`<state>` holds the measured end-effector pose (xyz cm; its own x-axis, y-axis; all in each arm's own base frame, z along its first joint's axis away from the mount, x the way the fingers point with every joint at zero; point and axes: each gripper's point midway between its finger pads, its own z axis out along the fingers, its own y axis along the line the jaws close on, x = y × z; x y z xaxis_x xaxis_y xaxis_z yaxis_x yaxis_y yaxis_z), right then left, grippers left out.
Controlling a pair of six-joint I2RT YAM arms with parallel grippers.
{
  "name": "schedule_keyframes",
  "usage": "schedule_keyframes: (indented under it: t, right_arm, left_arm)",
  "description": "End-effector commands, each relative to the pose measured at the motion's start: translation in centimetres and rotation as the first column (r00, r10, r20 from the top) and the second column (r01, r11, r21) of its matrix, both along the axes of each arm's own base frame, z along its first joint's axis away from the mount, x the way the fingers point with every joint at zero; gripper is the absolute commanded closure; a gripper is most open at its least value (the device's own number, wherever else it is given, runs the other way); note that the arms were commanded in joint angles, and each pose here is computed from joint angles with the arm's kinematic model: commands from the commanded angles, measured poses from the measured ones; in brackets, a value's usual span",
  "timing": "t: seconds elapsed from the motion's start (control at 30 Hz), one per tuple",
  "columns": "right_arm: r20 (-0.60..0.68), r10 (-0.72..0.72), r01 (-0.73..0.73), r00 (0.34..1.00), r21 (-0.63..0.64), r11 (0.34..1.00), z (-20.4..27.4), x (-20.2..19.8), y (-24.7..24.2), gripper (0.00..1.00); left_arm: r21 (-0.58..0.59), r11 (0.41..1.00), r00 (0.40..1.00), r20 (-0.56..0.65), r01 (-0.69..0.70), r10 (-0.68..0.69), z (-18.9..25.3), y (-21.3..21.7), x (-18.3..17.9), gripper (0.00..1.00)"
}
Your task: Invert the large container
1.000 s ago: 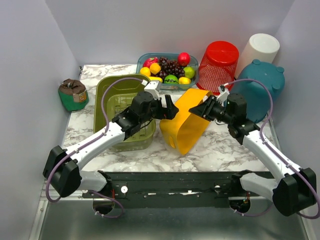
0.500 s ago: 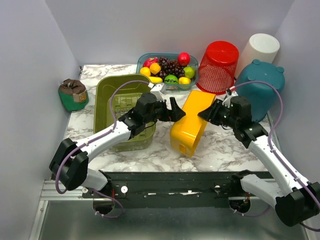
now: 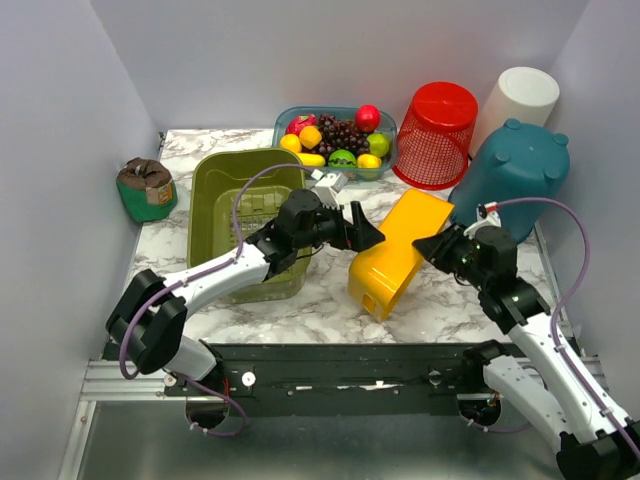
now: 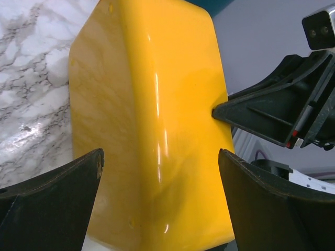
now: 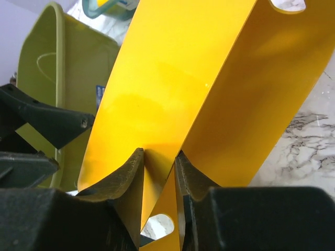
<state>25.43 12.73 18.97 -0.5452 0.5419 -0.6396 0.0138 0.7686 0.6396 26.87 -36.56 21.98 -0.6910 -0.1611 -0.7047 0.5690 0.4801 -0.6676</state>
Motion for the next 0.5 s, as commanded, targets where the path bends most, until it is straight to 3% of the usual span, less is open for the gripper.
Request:
schedule_keyframes:
  t: [0.0, 0.03, 0.07, 0.17, 0.23, 0.37, 0.47]
  right_arm:
    - [-0.238, -0.103, 0.062, 0.966, -0.175, 0.983, -8.2, -4.1, -3.6, 0.99]
    - [-0.248, -0.097, 0.057, 0.964, -0.163, 0.985, -8.4, -4.4, -3.4, 0.99]
    - [-0.256, -0.096, 0.056, 0.962, -0.159, 0.986, -8.8, -4.6, -3.4, 0.92]
    - [-0.313, -0.107, 0.062, 0.944, -0.149, 0.987, -10.5, -5.7, -3.5, 0.91]
    - [-0.321, -0.112, 0.073, 0.941, -0.131, 0.989, -11.4, -6.3, -3.5, 0.68]
    - [-0.281, -0.159, 0.130, 0.947, -0.120, 0.984, -10.7, -6.4, -4.2, 0.60]
    - [-0.297, -0.219, 0.188, 0.929, -0.131, 0.973, -10.7, -7.2, -5.3, 0.40]
  left_arm:
    - [-0.037, 0.994, 0.995, 0.016, 0.103, -0.103, 1.2, -2.3, -1.5, 0.01]
    - [-0.035, 0.992, 0.993, 0.018, 0.118, -0.117, 1.0, -2.7, -1.9, 0.02]
    - [-0.040, 0.991, 0.991, 0.024, 0.130, -0.129, 1.2, -3.0, -2.2, 0.02]
    - [-0.049, 0.984, 0.985, 0.038, 0.169, -0.167, 1.6, -3.9, -3.2, 0.03]
    - [-0.047, 0.983, 0.984, 0.052, 0.175, -0.172, 1.8, -4.3, -3.4, 0.04]
    - [-0.042, 0.984, 0.983, 0.060, 0.174, -0.171, 1.9, -4.5, -3.7, 0.07]
    - [-0.038, 0.985, 0.983, 0.073, 0.170, -0.167, 2.4, -4.7, -3.9, 0.09]
